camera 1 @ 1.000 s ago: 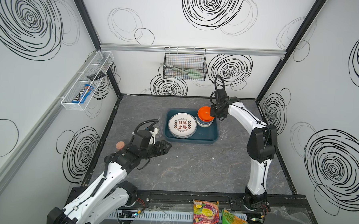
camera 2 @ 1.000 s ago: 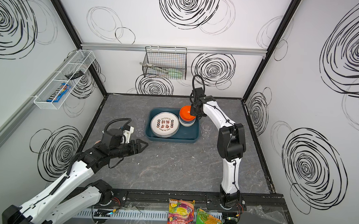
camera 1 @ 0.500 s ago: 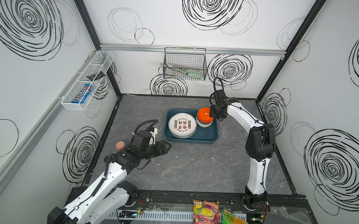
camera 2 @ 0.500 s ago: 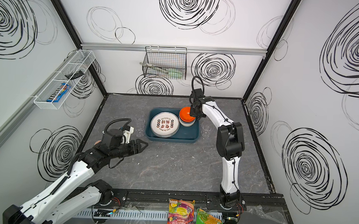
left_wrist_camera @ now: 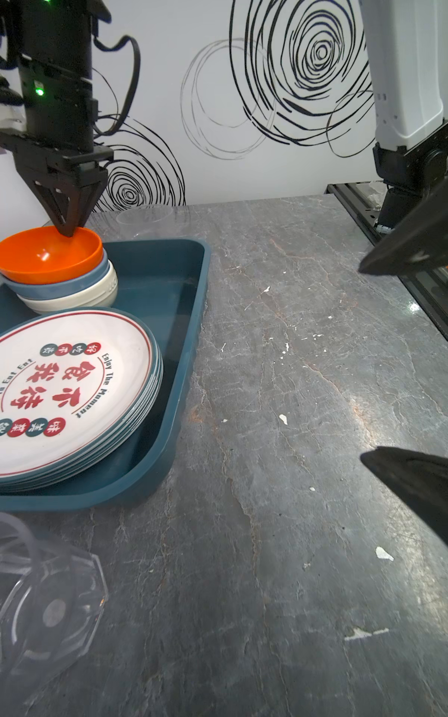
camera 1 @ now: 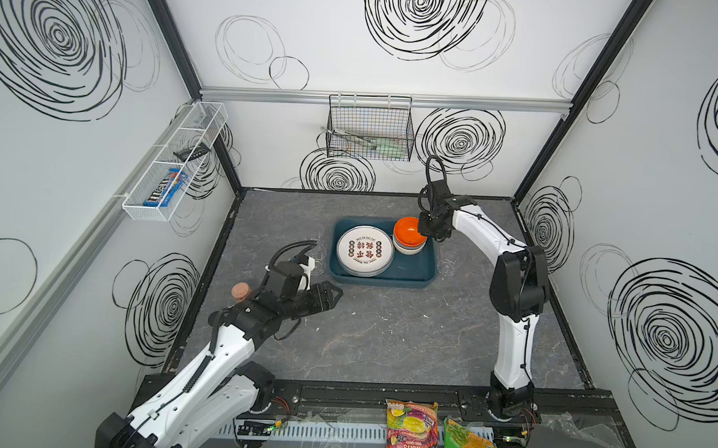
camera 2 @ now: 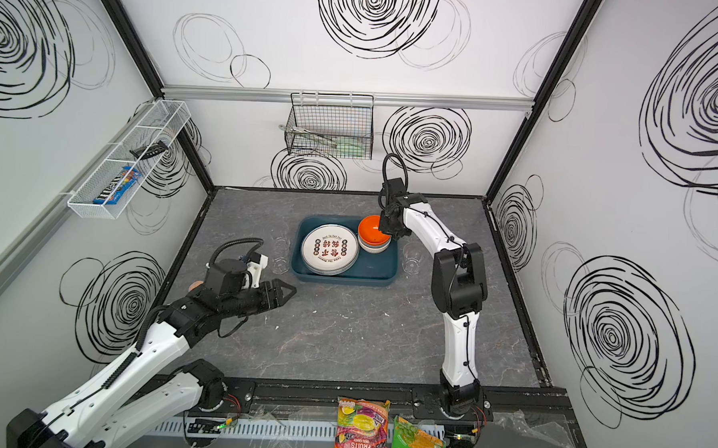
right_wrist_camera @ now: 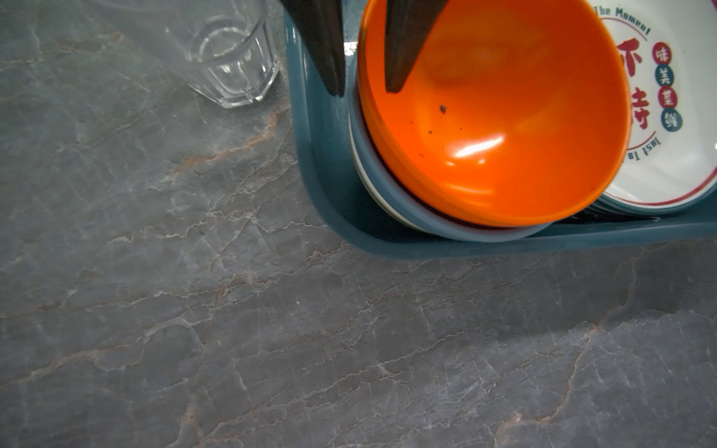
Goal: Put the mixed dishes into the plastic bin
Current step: 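Lower the orange bowl onto the blue bowl in the bin, then open the right gripper and raise it while the left gripper moves toward the bin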
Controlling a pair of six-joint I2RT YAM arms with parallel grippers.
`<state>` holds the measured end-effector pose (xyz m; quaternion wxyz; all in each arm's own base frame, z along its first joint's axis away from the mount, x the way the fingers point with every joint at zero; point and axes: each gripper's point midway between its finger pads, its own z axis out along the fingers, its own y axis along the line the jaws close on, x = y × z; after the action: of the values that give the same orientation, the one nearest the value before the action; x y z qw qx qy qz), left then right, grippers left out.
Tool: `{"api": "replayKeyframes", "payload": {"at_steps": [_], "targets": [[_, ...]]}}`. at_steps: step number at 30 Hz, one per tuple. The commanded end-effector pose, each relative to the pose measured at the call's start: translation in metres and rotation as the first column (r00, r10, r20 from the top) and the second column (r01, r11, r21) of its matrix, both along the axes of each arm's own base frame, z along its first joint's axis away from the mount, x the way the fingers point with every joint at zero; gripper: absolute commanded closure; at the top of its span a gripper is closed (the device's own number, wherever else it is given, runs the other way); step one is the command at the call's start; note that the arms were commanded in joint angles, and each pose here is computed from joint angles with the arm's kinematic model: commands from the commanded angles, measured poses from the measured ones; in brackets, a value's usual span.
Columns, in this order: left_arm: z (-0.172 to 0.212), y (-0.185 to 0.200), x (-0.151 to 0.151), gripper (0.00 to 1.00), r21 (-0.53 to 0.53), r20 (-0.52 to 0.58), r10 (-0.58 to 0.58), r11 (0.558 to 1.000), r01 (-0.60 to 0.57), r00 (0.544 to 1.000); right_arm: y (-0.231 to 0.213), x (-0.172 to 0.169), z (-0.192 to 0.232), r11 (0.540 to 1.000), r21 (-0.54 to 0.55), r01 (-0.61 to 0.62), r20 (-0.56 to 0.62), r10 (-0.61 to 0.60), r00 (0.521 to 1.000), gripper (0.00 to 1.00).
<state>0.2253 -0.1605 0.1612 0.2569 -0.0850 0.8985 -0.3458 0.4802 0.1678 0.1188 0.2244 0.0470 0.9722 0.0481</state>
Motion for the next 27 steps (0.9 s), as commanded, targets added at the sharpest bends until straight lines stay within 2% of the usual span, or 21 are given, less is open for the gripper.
{"api": "replayKeyframes", "payload": {"at_steps": [1,19,27], "targets": [[0.008,-0.002,0.005,0.26,-0.028,0.033,0.005,1.0,-0.005,0.999,-0.001,0.005,0.018,1.0,0.015,0.018,0.038,-0.019,0.999,0.72],[0.019,0.015,0.012,0.26,0.016,0.058,0.069,0.997,-0.07,0.996,-0.005,-0.029,0.071,0.997,0.072,0.0,0.13,-0.01,0.991,0.69],[0.01,0.031,0.019,0.29,0.069,0.027,0.131,0.989,-0.132,0.991,0.016,-0.054,0.079,0.977,0.188,-0.098,0.154,0.069,0.986,0.69]]}}
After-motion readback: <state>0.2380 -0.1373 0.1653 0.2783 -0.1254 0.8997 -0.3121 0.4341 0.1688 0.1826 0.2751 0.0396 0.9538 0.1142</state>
